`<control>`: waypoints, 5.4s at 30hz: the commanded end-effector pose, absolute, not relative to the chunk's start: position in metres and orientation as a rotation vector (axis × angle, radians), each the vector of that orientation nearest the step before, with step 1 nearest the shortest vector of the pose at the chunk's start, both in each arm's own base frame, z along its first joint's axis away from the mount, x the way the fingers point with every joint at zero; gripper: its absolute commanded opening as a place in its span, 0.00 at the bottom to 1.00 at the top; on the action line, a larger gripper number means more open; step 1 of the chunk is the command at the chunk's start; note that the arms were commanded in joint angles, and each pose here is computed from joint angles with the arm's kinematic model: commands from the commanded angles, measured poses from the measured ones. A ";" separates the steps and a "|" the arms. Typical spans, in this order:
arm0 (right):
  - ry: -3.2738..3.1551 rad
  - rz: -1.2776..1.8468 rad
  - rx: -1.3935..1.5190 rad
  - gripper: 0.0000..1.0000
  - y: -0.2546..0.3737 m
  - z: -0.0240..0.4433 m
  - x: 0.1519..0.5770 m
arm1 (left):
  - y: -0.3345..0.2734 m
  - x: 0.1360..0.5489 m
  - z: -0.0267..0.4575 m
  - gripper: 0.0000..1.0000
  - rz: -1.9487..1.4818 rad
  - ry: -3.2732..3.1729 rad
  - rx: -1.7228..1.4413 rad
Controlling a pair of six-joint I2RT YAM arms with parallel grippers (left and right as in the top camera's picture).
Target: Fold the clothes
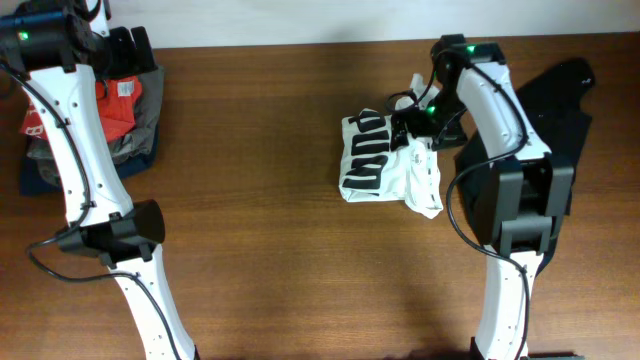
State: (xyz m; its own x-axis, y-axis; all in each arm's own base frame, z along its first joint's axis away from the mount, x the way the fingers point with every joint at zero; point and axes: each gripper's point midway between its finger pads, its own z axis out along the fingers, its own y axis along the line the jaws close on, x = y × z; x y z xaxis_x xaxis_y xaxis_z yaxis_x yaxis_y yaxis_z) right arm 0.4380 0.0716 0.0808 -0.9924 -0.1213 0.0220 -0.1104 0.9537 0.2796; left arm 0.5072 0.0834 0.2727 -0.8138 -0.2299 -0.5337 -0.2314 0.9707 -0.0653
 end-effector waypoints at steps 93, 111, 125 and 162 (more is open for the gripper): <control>-3.289 -0.438 -0.722 0.99 -0.141 0.206 0.431 | -0.197 0.489 0.106 0.01 0.268 2.845 0.438; -3.298 -0.443 -0.672 0.99 -0.128 0.206 0.436 | -0.042 0.515 0.288 0.00 0.470 2.480 0.386; -3.310 -0.461 -0.514 0.99 -0.087 0.206 0.446 | 0.105 0.532 0.346 0.00 0.871 2.277 -0.012; -3.320 -0.490 -0.231 0.99 -0.011 0.206 0.456 | 0.304 0.576 0.256 0.00 0.944 2.293 0.185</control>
